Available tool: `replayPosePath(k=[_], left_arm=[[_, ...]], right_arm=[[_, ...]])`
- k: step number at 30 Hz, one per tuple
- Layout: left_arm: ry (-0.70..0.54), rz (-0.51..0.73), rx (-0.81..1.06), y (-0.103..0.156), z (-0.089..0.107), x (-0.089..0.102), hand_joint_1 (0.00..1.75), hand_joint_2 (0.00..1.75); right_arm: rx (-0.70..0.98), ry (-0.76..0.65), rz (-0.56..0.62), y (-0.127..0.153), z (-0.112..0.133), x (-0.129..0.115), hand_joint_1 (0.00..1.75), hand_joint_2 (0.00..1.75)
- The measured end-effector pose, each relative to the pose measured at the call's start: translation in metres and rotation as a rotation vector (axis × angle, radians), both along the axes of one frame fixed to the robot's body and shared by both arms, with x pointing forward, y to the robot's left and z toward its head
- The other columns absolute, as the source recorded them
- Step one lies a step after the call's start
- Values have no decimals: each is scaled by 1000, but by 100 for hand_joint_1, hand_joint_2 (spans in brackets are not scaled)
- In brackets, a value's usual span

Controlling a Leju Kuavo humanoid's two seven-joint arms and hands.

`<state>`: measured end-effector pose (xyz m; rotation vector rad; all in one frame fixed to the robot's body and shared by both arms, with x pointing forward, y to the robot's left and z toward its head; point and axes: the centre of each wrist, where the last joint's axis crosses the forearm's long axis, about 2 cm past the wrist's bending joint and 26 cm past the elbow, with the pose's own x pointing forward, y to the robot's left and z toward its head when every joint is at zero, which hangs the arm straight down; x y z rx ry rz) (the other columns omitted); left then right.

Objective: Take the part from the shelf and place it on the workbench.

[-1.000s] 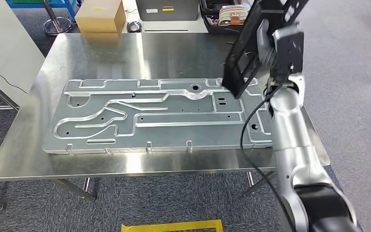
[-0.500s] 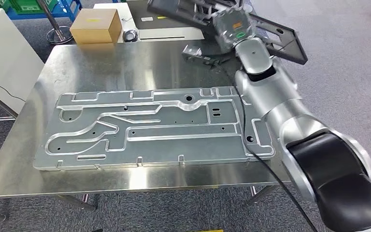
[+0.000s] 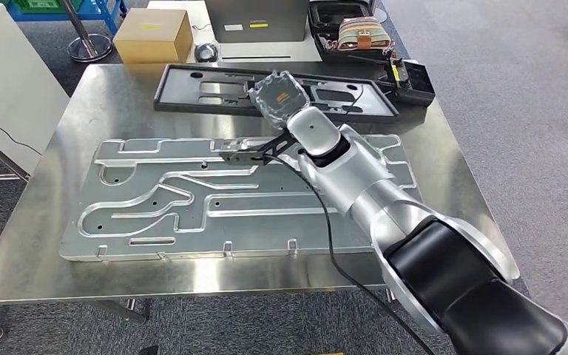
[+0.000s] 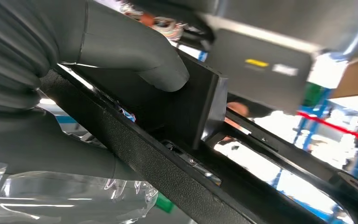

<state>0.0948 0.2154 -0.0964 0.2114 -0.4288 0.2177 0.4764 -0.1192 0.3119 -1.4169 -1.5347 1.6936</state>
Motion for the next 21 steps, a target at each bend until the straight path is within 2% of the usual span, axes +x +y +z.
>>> replayPosePath(k=[7, 21], left_arm=[[-11, -3, -1, 0, 1, 6, 0, 175], [-13, -59, 5, -2, 2, 6, 0, 175]], right_arm=[[-14, 47, 50, 22, -23, -14, 175, 175], [-63, 143, -10, 18, -56, -21, 175, 175]])
